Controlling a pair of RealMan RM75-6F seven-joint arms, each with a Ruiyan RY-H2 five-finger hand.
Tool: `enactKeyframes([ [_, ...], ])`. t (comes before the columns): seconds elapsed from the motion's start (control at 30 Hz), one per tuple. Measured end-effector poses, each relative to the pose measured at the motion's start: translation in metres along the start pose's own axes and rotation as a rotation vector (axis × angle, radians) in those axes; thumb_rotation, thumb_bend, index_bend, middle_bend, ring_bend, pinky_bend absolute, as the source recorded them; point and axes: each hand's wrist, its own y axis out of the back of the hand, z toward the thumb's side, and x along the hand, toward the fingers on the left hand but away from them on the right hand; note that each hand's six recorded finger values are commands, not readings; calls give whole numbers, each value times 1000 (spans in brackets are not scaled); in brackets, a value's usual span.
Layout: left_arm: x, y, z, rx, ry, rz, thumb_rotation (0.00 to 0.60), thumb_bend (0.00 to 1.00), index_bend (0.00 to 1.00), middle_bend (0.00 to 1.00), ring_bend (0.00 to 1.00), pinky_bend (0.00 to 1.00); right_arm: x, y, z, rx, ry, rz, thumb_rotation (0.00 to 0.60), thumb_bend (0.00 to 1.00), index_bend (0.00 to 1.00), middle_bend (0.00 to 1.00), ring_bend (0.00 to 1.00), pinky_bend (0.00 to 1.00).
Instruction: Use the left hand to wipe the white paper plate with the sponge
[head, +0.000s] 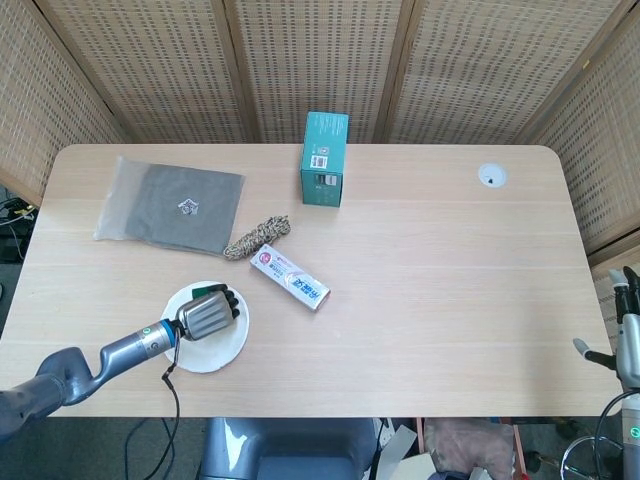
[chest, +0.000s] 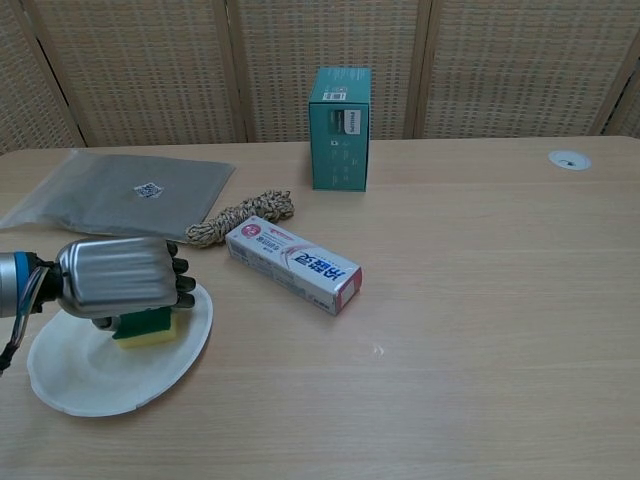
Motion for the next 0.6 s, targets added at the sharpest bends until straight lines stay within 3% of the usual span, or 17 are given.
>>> enactKeyframes([
  [0.37,-7,28,-28,-18,69,108,600,455,726,521,426,510,1,2,0,-7,2,0,600,0,16,0,0,0],
  [0.6,-6,35,-28,92,52,108,600,456,755,559,460,518,1,2,0,-13,3,2,600,0,16,0,0,0],
])
